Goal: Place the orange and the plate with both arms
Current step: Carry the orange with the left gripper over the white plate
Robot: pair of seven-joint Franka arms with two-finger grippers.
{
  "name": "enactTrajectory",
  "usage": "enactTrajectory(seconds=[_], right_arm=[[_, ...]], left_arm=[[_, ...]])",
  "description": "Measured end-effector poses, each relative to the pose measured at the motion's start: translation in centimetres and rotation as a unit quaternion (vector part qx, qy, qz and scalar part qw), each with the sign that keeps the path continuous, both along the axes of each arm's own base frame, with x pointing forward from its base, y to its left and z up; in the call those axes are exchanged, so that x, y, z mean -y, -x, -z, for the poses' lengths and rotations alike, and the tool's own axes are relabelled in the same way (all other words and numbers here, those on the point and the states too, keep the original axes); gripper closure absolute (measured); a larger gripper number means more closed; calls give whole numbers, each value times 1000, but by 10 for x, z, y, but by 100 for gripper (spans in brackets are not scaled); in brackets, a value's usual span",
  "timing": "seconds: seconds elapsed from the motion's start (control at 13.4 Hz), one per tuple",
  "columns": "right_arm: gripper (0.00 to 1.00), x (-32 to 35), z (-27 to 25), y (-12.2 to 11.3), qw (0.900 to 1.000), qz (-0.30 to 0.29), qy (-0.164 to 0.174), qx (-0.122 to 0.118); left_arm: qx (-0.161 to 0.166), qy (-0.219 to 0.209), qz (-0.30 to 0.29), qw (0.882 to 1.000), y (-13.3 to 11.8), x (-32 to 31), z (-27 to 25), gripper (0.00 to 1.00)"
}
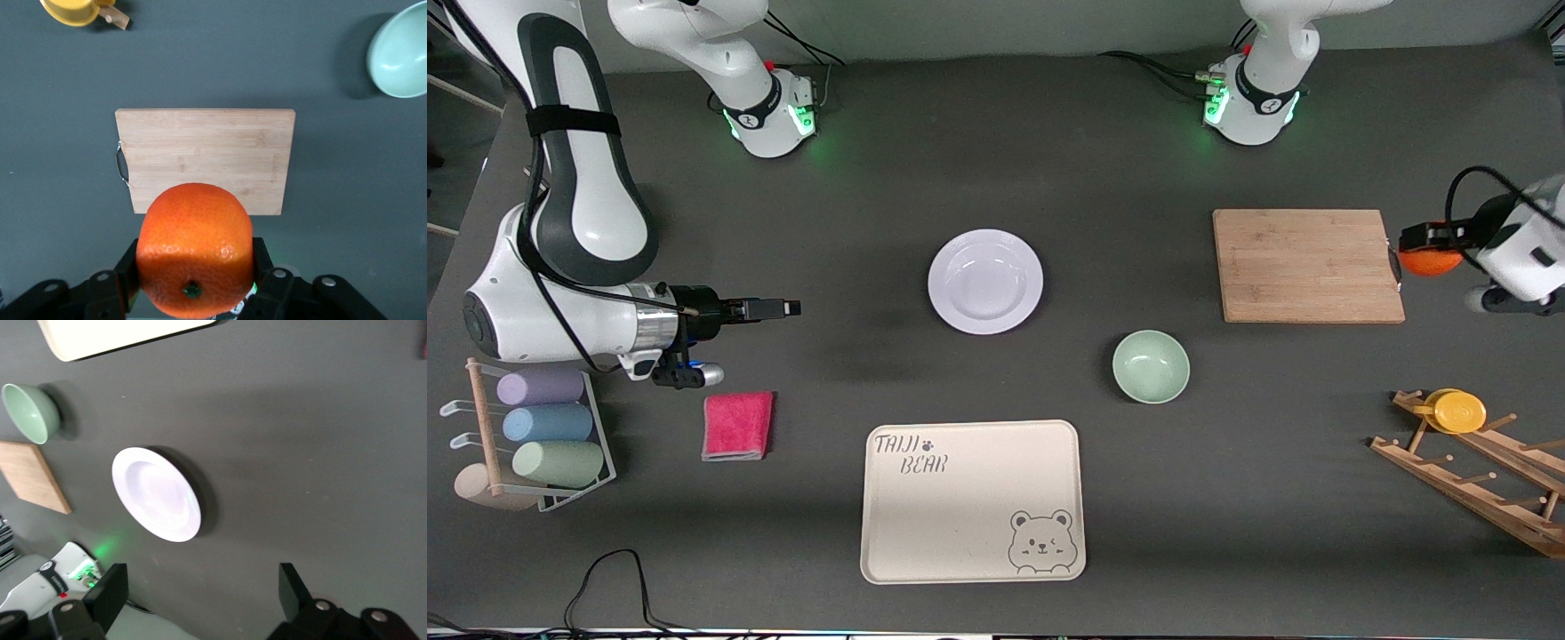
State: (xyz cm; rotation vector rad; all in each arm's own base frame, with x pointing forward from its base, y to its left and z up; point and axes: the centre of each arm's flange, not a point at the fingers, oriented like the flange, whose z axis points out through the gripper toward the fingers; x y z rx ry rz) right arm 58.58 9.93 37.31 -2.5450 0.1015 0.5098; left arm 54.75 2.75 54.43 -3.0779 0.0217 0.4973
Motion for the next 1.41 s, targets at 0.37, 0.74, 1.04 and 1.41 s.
enactTrajectory(seconds=[0.37, 0.74, 1.04, 1.41], right_arm=[[0, 16, 47, 21, 998, -5, -65, 5], [0, 13, 81, 38, 992, 17, -124, 29], [0, 6, 109, 57, 987, 27, -152, 38], [0, -10, 144, 78, 982, 28, -180, 54]], left_arm=[[2, 9, -33, 999, -3, 87, -12, 33], [6, 9, -113, 994, 2, 273, 43, 33], [34, 16, -131, 991, 24, 408, 120, 33], [52, 15, -152, 987, 61, 508, 227, 33]])
